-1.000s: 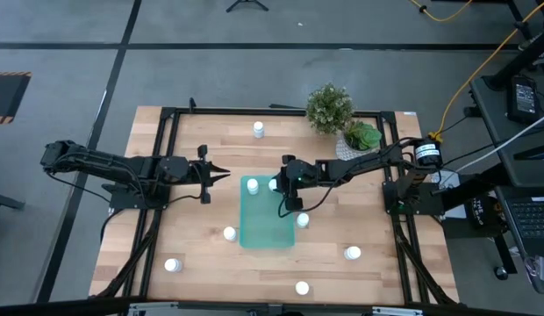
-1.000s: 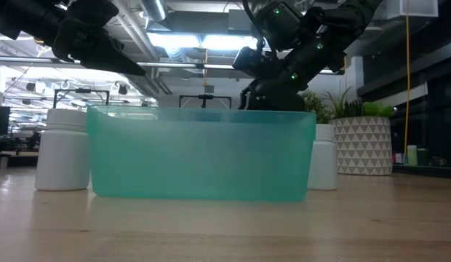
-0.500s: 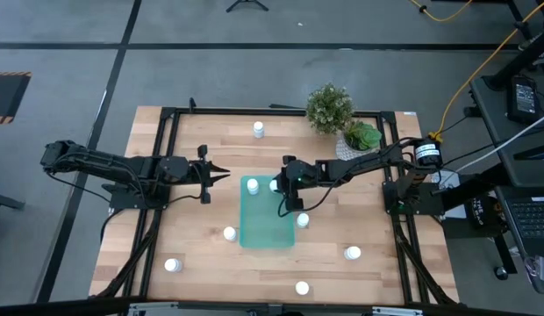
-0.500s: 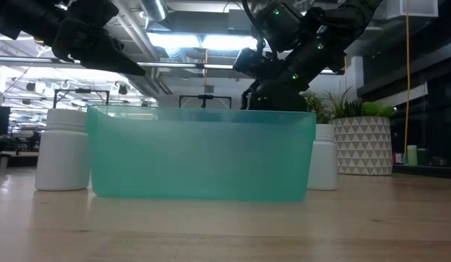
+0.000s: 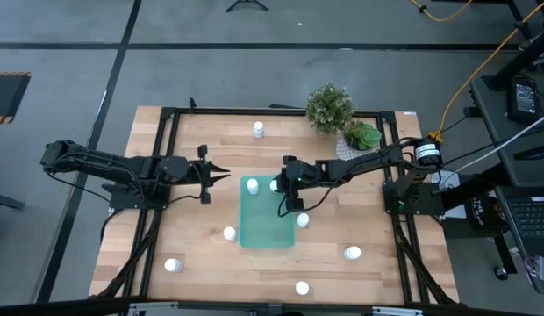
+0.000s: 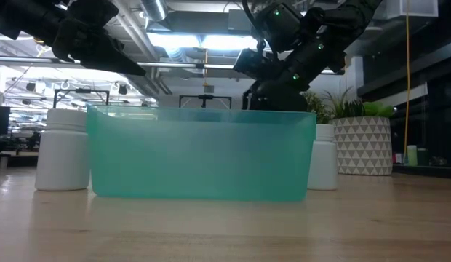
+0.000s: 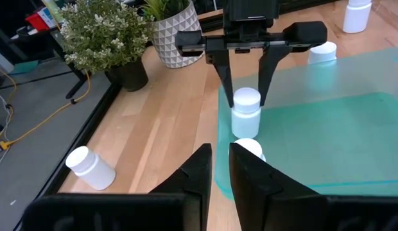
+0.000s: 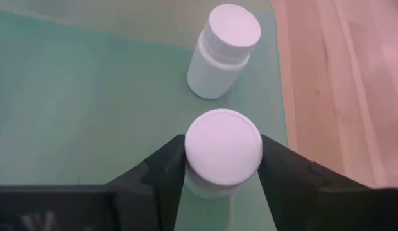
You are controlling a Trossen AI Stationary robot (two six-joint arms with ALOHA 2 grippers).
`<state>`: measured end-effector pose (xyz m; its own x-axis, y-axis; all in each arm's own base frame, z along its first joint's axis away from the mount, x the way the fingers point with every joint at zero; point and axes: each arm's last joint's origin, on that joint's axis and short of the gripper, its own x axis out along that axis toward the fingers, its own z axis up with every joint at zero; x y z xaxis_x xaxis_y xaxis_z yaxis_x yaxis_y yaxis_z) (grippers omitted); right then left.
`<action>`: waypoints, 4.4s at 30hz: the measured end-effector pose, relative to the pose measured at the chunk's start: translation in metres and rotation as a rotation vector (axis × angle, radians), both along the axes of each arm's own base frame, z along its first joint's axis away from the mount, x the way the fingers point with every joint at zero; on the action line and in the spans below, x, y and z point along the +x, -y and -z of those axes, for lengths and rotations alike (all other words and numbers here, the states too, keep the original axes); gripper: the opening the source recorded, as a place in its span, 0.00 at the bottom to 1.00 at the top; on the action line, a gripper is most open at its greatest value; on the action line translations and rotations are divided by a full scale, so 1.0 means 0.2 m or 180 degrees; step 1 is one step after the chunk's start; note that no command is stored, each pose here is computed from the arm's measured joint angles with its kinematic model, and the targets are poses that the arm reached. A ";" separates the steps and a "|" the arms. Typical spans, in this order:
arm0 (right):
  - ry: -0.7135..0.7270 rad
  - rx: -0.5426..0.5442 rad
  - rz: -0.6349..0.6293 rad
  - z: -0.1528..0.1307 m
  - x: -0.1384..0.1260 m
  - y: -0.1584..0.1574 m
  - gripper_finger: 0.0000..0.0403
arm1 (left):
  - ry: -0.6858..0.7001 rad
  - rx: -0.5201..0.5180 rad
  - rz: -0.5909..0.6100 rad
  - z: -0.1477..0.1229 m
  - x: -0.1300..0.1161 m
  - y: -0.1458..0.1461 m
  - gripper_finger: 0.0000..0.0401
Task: Pick and place pill bottles into a basket
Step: Put the white pill bottle into the green bin
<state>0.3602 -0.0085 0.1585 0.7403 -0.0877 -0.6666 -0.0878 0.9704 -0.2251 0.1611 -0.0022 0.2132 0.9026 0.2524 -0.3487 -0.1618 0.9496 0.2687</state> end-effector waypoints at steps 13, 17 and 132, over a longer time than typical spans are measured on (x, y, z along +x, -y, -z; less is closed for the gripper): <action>0.0051 -0.0030 -0.0025 -0.01 0.01 0.00 0.63 | 0.0014 -0.0050 -0.0019 0.00 0.00 0.00 0.13; 0.0162 -0.0119 -0.0099 -0.02 0.02 0.00 0.62 | 0.0015 -0.0054 -0.0020 0.00 0.00 0.00 0.14; -0.0445 0.0793 -0.0071 -0.05 -0.42 -0.49 0.62 | 0.0080 -0.0703 0.0252 0.00 0.00 0.02 0.10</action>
<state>0.2758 0.0902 0.1687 0.6395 0.1069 -0.7613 -0.1232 0.9917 0.0357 0.1618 -0.0066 0.2125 0.9256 0.1005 -0.3649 -0.0884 0.9948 0.0497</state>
